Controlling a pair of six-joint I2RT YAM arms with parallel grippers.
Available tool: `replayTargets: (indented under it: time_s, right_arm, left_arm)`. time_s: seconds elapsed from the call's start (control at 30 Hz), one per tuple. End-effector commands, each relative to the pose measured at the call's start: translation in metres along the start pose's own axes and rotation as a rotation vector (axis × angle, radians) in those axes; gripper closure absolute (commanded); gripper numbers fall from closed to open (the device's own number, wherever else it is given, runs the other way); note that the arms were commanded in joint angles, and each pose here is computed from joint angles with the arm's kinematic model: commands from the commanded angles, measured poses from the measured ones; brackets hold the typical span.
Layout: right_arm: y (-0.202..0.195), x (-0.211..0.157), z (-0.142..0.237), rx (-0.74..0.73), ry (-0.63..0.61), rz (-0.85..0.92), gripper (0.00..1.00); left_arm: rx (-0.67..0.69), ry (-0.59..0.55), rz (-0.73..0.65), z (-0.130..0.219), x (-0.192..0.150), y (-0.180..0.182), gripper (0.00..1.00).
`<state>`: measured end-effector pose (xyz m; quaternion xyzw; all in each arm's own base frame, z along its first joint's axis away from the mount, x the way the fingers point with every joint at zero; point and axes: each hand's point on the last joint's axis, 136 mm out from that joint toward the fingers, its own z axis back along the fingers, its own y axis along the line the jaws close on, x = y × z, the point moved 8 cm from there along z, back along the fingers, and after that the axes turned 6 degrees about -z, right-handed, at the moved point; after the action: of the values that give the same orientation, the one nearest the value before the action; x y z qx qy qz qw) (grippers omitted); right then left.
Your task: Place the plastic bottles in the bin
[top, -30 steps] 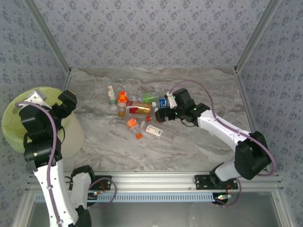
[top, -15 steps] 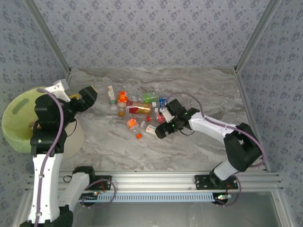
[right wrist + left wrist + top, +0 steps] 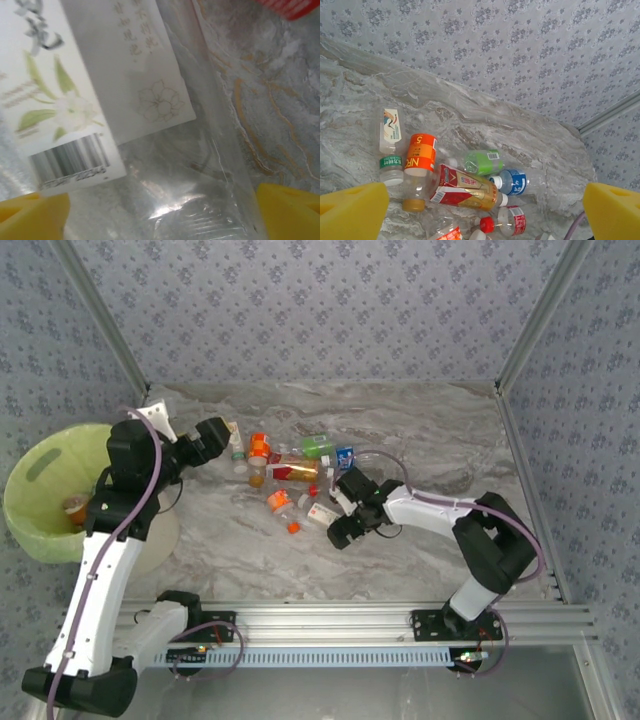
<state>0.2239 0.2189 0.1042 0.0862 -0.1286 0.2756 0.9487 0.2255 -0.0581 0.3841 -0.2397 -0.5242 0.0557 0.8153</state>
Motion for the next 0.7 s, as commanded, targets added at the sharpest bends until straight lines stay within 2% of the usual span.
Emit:
replayTargets:
  time_s: [0.0, 0.13, 0.4, 0.67]
  right_arm:
    - [-0.002, -0.011, -0.011, -0.129, 0.04, -0.027, 0.06]
    - [0.004, -0.012, -0.009, -0.161, 0.018, 0.005, 0.22]
    - [0.01, -0.012, 0.009, -0.146, -0.05, 0.039, 0.41]
    - [0.017, 0.002, 0.055, -0.08, -0.345, 0.072, 0.57]
  left_arm:
    - [-0.012, -0.033, -0.03, -0.005, 0.007, -0.005, 0.01]
    - [-0.021, -0.012, -0.042, -0.011, 0.006, -0.008, 0.01]
    - [-0.004, -0.002, -0.053, -0.016, 0.005, -0.009, 0.0]
    - [-0.057, 0.043, -0.095, -0.028, 0.0, -0.018, 0.01]
